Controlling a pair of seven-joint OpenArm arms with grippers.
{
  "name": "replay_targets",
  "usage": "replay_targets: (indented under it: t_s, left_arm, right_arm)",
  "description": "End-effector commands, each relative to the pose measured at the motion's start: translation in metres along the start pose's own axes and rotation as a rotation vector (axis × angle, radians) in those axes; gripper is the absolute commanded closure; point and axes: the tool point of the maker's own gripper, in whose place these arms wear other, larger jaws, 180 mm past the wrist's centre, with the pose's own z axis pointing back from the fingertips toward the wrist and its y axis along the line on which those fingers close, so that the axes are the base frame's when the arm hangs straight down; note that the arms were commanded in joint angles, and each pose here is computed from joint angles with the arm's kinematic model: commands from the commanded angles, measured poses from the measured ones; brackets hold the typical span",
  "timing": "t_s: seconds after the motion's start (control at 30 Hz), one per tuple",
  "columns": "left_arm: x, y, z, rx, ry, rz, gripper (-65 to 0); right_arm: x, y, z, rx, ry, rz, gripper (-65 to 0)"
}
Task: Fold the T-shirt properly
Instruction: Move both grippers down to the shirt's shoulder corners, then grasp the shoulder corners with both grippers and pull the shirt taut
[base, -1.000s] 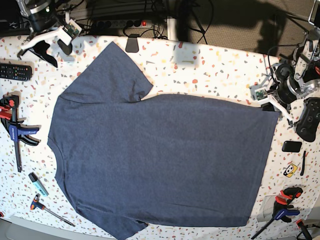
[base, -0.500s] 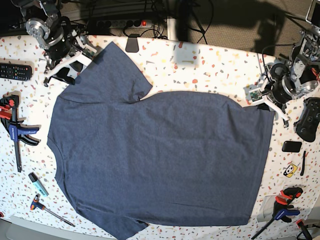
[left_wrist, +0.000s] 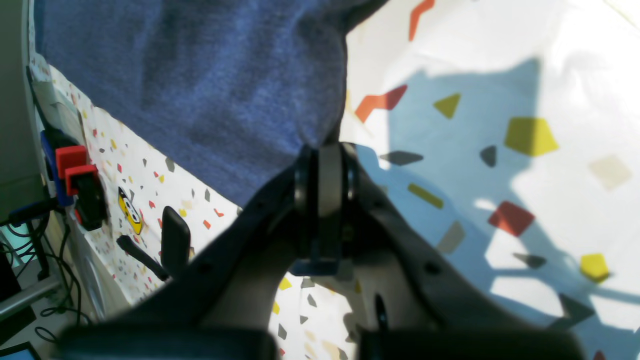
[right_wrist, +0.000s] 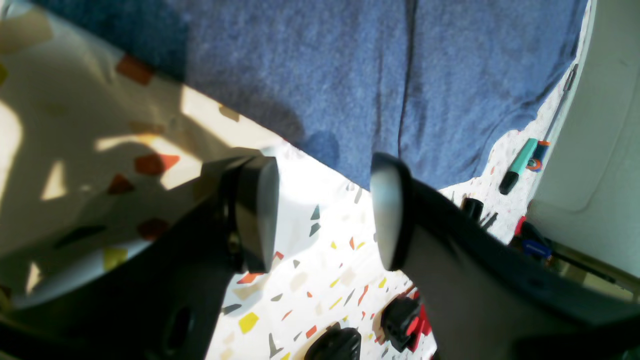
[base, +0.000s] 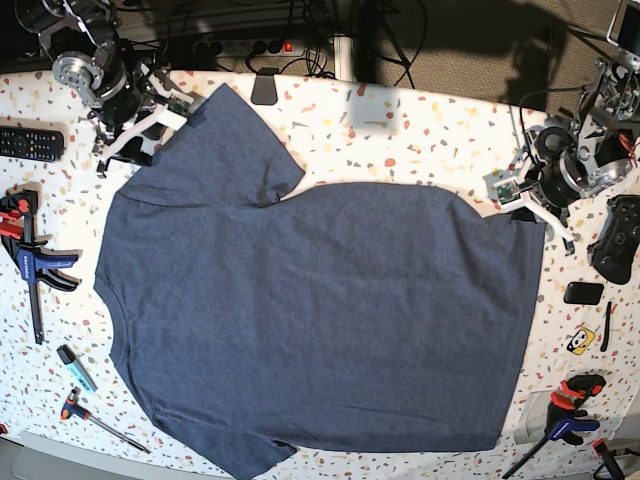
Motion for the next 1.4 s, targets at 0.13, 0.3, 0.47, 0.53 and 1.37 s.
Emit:
replay_targets:
  t_s: [0.13,0.3,0.47,0.53,1.37]
  left_arm:
    - [-0.008,0.010,0.004,0.013,0.037,-0.011,0.0]
    - [-0.015,0.010,0.004,0.013,0.079,-0.010,0.0]
    - [-0.015,0.010,0.004,0.013,0.079,-0.010,0.0]
    - [-0.015,0.010,0.004,0.013,0.078,-0.010,0.0]
    - [0.009,0.008,0.029,0.031,-0.092,0.297,0.0]
  right_arm:
    - [0.018,0.000,-0.012,0.030,-0.049,0.016,-30.3]
    - [0.019,-0.002,-0.031,0.045,-0.029,0.054,-30.3]
    - [0.015,-0.007,-0.046,0.052,-0.008,0.081,-30.2]
    - [0.016,-0.004,-0.047,0.084,-0.007,0.102,-28.6]
    - [0.003,-0.028,-0.004,0.102,0.072,-0.222,0.0]
